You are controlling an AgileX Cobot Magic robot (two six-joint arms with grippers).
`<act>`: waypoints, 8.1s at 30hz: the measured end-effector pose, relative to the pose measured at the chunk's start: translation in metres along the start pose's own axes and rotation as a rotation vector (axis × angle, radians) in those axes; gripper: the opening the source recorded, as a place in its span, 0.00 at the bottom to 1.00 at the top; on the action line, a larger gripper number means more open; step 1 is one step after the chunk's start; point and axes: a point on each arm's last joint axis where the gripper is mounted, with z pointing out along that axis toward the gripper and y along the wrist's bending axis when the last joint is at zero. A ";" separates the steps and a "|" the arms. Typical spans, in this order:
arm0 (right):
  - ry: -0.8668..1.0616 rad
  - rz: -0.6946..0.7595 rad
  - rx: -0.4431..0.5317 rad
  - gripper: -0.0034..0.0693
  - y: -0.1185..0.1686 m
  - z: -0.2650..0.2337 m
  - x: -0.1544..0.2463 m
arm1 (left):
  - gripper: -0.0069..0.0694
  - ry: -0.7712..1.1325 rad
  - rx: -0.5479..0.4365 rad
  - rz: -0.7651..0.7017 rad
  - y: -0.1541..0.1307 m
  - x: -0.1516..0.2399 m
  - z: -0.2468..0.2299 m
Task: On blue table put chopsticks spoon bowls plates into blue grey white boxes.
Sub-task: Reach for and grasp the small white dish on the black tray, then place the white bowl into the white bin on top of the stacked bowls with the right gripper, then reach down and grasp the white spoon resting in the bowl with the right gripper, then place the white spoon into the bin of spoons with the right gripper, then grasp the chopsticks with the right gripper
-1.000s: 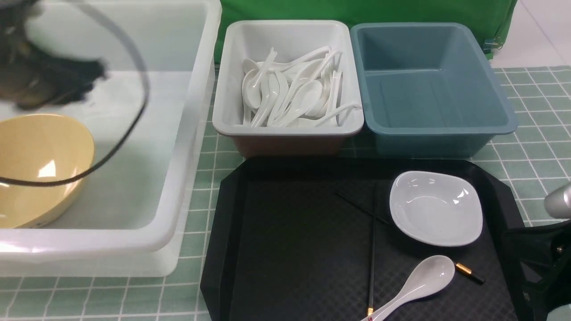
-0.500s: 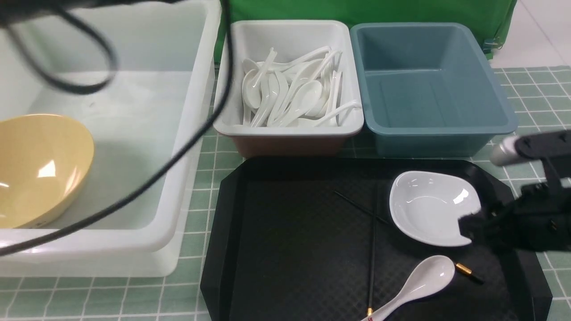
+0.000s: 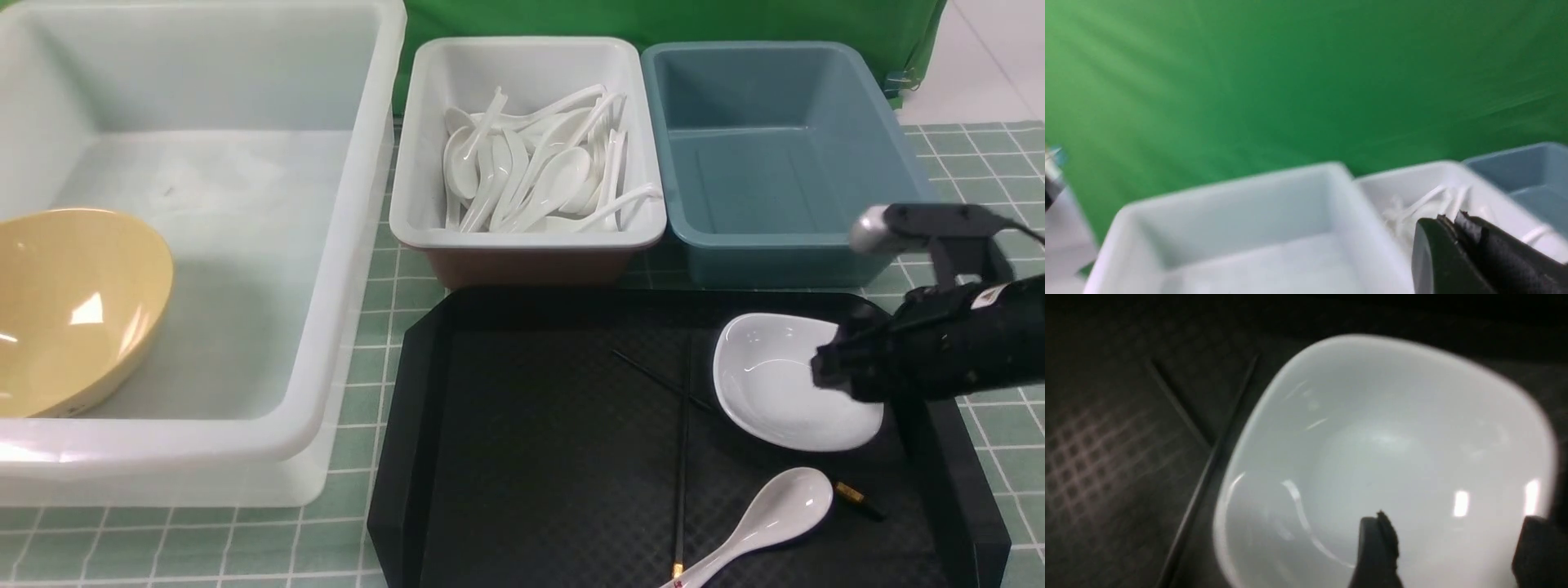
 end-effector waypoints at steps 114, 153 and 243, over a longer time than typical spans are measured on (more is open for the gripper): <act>-0.225 -0.709 0.017 0.67 0.213 -0.157 -0.163 | 0.10 -0.030 -0.153 -0.053 0.005 0.119 -0.014; 0.395 -0.393 0.021 0.67 0.082 0.027 0.026 | 0.10 -0.061 -0.156 -0.041 0.003 0.122 -0.011; 0.477 -0.645 0.001 0.15 0.093 0.074 -0.011 | 0.10 -0.075 -0.151 -0.024 0.003 0.121 -0.011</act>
